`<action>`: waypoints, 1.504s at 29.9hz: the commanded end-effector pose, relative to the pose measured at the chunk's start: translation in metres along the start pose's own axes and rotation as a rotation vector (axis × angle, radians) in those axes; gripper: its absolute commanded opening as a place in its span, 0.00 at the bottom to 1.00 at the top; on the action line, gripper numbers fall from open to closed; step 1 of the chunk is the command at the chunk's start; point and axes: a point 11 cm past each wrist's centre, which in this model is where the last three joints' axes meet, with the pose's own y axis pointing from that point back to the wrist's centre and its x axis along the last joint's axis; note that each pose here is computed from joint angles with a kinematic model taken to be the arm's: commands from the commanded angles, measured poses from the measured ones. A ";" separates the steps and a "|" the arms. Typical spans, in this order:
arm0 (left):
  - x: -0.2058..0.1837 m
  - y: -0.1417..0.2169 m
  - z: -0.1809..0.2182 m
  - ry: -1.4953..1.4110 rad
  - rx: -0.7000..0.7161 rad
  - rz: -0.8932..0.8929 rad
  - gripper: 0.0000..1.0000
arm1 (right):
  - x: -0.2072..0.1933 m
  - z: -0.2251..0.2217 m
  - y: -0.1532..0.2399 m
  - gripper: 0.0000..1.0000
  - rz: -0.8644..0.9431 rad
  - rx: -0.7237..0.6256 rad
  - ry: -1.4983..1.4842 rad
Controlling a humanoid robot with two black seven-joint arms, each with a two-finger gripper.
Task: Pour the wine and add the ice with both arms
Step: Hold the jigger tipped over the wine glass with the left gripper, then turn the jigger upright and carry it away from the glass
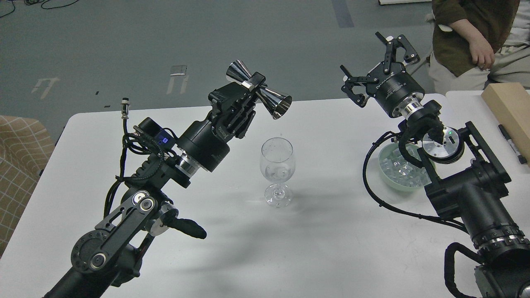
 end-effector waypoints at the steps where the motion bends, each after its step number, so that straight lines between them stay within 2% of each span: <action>1: 0.000 0.000 0.000 -0.006 0.001 0.001 0.00 | 0.000 0.000 0.000 1.00 0.000 0.000 0.000; 25: 0.004 0.002 -0.004 0.008 0.015 0.030 0.00 | 0.000 0.000 0.000 1.00 -0.001 0.001 0.000; 45: 0.011 0.007 -0.021 0.415 0.114 0.139 0.00 | 0.002 0.000 0.000 1.00 0.014 -0.001 -0.002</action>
